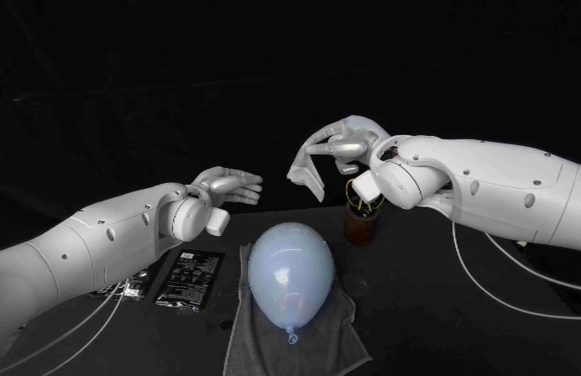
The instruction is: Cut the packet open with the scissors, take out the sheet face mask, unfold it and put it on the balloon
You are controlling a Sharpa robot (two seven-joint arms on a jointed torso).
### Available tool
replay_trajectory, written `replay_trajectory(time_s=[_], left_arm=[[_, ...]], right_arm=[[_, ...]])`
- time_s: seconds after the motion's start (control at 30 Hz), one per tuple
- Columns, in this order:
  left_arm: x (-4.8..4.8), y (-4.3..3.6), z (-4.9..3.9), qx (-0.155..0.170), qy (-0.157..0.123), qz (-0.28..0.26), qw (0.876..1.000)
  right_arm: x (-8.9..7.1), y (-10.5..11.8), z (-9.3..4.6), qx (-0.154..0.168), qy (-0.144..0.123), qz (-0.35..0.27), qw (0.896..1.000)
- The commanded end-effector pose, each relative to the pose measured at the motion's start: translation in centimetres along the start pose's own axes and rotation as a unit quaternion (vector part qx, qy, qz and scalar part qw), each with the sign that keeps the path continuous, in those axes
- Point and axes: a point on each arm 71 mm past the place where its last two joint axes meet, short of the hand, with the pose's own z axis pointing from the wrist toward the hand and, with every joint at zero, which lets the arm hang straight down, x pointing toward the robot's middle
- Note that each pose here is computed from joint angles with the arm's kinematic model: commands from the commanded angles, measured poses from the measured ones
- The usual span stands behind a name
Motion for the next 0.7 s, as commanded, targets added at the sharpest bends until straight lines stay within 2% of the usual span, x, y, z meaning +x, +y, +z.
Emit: replay_trajectory(time_s=[0.03, 0.17, 0.27, 0.5, 0.7], left_arm=[[1.37, -0.29, -0.14, 0.046, 0.075, -0.011, 0.996], [2.41, -0.38, -0.31, 0.084, 0.122, -0.046, 0.988], [2.89, -0.64, -0.35, 0.111, 0.137, -0.064, 0.982], [3.39, -1.25, -0.24, 0.163, 0.134, -0.058, 0.976], [3.86, -1.63, -0.14, 0.185, 0.121, -0.031, 0.975]], right_arm=[[0.1, 0.1, 0.0, -0.008, 0.014, 0.002, 1.0], [0.2, 0.1, 0.0, -0.009, 0.02, 0.002, 1.0], [0.3, 0.2, 0.0, -0.009, 0.022, 0.002, 1.0], [0.4, 0.2, 0.0, -0.009, 0.027, 0.003, 1.0], [0.6, 0.2, 0.1, -0.009, 0.031, 0.003, 0.999]])
